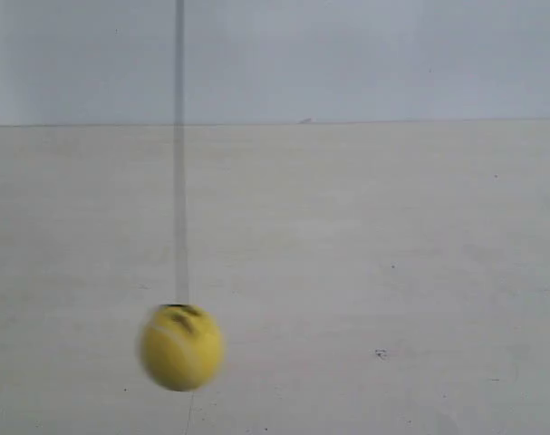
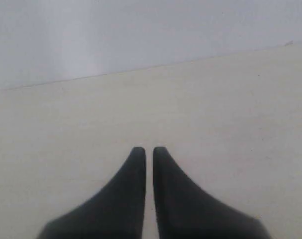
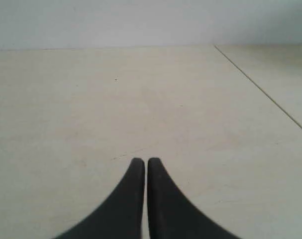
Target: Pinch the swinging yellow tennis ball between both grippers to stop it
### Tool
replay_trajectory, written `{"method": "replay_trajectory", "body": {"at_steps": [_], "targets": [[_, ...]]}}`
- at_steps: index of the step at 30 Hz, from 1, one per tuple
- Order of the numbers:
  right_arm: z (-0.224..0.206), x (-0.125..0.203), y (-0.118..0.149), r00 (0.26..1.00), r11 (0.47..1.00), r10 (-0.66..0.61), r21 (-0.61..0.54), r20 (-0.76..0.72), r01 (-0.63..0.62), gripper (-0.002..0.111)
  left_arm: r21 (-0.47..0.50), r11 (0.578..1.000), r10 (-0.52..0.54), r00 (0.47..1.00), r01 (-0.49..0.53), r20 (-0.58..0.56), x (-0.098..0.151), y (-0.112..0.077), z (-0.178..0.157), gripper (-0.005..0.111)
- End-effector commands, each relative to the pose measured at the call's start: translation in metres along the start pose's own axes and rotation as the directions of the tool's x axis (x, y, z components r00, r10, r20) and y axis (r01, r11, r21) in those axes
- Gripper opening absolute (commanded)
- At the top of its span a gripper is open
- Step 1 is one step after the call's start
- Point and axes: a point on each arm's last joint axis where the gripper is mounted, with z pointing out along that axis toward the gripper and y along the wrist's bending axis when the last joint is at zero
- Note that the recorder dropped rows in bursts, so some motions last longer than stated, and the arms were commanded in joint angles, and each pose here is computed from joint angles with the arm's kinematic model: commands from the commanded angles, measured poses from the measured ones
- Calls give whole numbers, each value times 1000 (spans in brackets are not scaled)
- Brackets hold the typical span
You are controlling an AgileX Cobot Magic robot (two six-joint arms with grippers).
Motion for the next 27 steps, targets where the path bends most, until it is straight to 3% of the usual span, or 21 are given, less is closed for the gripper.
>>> {"method": "replay_trajectory", "body": {"at_steps": [1,10,14,18,22,24,27], "targets": [[0,-2,0,1000,1000,-1,-6,19,1,0,-2,1000,-7,1000,7,11,0,0,0,5],[0,-2,0,1000,1000,-1,-6,19,1,0,-2,1000,-7,1000,7,11,0,0,0,5],[-1,-6,0,995,997,-78,0,65,78,0,-2,1000,-7,1000,7,11,0,0,0,5],[-1,-7,1,994,997,-78,-1,78,78,0,-3,1000,-5,1000,5,11,0,0,0,5],[-1,-12,1,983,992,-125,3,137,125,0,-31,994,108,994,-107,31,-2,2,0,5],[-3,-19,3,975,997,-77,-15,210,82,0,-29,996,92,994,-90,59,-5,2,0,5],[-5,-27,5,940,980,192,-108,283,-167,0,-16,999,46,991,-44,125,-10,1,-1,5]]}}
